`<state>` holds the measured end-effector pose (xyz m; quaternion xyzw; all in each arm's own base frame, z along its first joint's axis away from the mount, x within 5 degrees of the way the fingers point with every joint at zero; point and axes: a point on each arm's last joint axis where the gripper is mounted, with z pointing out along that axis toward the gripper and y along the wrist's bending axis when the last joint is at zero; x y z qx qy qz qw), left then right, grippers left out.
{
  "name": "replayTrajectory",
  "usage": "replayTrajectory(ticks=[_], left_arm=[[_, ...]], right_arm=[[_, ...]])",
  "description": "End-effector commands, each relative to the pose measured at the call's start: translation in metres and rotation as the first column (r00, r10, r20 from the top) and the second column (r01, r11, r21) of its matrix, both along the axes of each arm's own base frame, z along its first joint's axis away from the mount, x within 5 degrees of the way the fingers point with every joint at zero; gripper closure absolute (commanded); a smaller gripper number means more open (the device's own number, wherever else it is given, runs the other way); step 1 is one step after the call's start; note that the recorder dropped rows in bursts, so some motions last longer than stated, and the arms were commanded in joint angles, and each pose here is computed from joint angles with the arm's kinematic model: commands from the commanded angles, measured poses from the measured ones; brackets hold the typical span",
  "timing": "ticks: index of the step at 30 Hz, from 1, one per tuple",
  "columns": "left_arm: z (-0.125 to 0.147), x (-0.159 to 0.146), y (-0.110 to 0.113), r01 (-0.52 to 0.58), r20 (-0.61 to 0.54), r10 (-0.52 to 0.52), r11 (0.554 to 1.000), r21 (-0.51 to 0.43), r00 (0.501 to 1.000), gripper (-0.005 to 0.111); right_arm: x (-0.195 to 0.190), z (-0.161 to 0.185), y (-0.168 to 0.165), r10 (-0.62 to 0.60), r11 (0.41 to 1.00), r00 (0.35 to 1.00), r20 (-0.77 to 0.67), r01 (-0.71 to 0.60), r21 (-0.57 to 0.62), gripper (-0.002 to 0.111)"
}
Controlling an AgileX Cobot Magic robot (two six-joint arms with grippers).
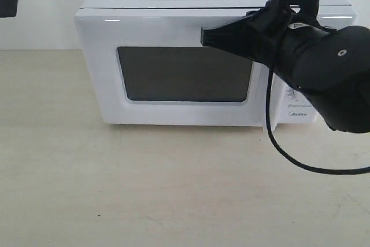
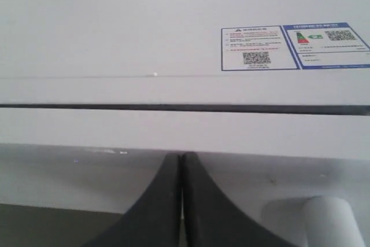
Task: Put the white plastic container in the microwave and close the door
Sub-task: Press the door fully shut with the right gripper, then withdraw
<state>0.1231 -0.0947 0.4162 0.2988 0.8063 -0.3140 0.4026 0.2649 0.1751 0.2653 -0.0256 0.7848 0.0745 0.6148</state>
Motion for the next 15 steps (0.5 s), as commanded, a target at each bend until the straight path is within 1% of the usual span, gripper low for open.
replayTrajectory(ticks=[1,7,15], left_arm=[[0.0027,-0.0034,0.0003,0.004,0.004,-0.004,1.000,-0.005,1.000,0.102],[0.0027,-0.0034,0.0003,0.004,0.004,-0.004,1.000,-0.005,1.000,0.102],[0.0027,-0.0034,0.0003,0.004,0.004,-0.004,1.000,-0.005,1.000,0.102]], right_arm=[[0.0073,0.0036,-0.0063,-0.045,0.999,0.998,0.032,0.045,0.003,0.108],[0.0093,0.0076,-0.0075,-0.049,0.999,0.996,0.071,0.048,0.021,0.108],[0.0122,0.0098,-0.0028,-0.029,0.999,0.998,0.057,0.028,0.025,0.108]])
